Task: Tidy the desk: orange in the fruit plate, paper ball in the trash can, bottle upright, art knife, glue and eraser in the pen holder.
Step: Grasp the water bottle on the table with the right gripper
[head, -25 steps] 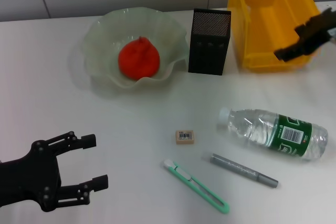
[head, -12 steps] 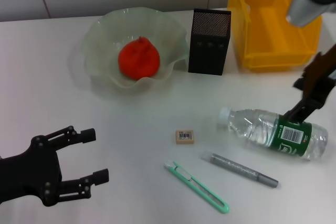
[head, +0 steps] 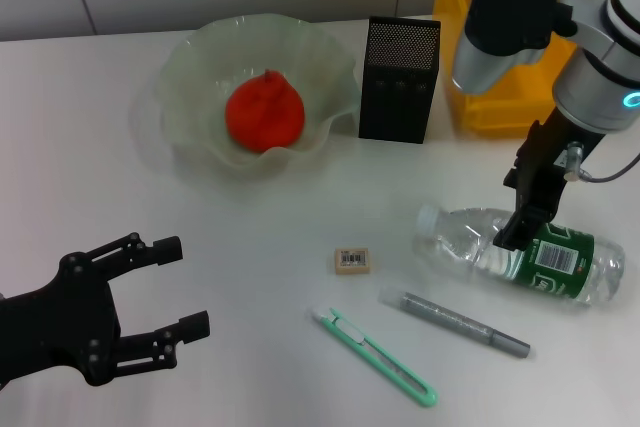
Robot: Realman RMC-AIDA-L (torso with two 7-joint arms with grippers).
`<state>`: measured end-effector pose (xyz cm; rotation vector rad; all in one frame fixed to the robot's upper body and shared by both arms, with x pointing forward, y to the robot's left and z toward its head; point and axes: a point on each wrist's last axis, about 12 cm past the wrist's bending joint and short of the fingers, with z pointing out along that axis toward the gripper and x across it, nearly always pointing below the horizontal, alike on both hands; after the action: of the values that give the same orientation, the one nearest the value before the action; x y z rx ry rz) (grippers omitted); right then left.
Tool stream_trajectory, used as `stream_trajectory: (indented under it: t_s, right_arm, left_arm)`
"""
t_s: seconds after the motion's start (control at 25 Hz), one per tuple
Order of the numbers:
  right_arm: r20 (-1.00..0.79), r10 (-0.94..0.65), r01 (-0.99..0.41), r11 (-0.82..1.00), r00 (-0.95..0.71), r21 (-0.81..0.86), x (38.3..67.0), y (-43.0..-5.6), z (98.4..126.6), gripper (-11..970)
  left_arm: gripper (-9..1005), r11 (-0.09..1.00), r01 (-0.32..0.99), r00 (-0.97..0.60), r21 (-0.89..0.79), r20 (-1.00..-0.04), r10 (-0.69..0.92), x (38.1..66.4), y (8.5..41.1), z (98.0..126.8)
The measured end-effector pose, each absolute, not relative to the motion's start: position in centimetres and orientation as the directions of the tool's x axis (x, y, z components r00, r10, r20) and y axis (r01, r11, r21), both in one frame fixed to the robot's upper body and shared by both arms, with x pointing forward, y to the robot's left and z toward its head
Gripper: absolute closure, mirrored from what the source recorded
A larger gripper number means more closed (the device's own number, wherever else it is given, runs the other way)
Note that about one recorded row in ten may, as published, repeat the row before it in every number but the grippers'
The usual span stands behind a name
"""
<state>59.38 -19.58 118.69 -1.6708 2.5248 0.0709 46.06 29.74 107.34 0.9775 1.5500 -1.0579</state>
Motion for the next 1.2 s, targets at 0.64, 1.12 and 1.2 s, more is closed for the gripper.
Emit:
stream_trajectory:
  t_s: [0.64,1.12,1.2]
  right_arm:
    - [-0.024,-0.937,-0.938,0.347,-0.348,0.020,59.6,-18.0,117.0,154]
    - [-0.005,-0.935,-0.935,0.355,-0.355,0.015,59.9,-17.5,115.2,156]
    - [0.000,-0.935,-0.934,0.356,-0.356,0.015,59.9,-17.4,115.0,156]
  left_arm:
    - [136,0.305,0.936,-0.209,-0.176,-0.975,0.079,45.7,29.8,107.1]
    - [136,0.307,0.935,-0.209,-0.177,-0.975,0.076,45.5,29.7,107.0]
    - [136,0.308,0.935,-0.211,-0.178,-0.975,0.076,45.5,29.7,106.9]
